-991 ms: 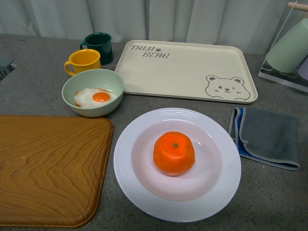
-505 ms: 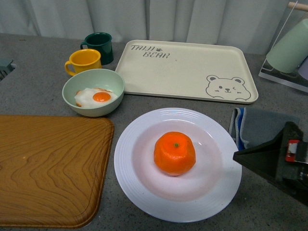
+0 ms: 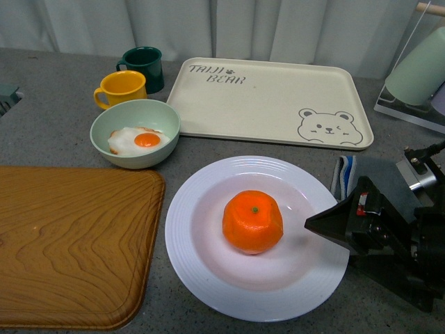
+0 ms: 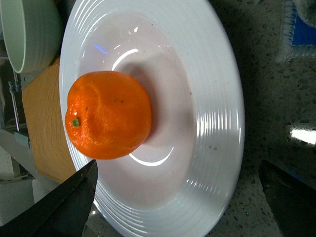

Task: Place orange and plate with both arms

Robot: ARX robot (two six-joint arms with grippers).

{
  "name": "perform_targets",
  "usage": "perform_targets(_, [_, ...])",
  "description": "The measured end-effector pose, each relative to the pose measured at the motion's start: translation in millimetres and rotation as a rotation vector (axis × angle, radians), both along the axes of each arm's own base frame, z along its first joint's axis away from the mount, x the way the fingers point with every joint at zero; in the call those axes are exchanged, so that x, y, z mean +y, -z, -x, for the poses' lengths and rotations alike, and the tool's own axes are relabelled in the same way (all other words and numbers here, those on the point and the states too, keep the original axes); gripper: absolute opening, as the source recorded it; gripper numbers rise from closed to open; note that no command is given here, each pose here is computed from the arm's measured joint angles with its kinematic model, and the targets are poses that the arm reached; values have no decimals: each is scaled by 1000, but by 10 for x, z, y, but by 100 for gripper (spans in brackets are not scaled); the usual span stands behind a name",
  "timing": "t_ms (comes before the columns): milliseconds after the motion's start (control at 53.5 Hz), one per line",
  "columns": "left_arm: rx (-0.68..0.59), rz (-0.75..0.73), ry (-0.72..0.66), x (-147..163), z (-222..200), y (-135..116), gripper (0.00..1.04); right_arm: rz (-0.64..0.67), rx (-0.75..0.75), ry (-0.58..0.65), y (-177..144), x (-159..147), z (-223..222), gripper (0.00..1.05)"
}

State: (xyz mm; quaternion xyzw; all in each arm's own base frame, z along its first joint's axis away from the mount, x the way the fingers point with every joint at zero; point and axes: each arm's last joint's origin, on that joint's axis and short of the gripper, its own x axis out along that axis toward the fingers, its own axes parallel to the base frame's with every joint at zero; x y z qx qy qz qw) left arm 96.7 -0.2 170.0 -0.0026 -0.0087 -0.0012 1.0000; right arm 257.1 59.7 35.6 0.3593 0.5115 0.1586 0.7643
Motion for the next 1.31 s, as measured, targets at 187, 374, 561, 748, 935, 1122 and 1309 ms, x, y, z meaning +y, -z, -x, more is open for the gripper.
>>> perform_targets(187, [0, 0, 0, 0, 0, 0, 98, -28, 57, 36, 80, 42, -127, 92])
perform_targets(374, [0, 0, 0, 0, 0, 0, 98, 11, 117, 62, 124, 54, -177, 64])
perform_targets(561, [0, 0, 0, 0, 0, 0, 98, 52, 179, 87, 161, 23, -193, 36])
perform_targets(748, [0, 0, 0, 0, 0, 0, 98, 58, 200, 68, 169, -15, -175, 14])
perform_targets(935, [0, 0, 0, 0, 0, 0, 98, 23, 160, 52, 103, -30, -188, 10])
perform_targets(1122, [0, 0, 0, 0, 0, 0, 98, -39, 74, 56, 22, -38, -185, 4])
perform_targets(1309, [0, 0, 0, 0, 0, 0, 98, -169, -40, 118, -53, -79, -179, 4])
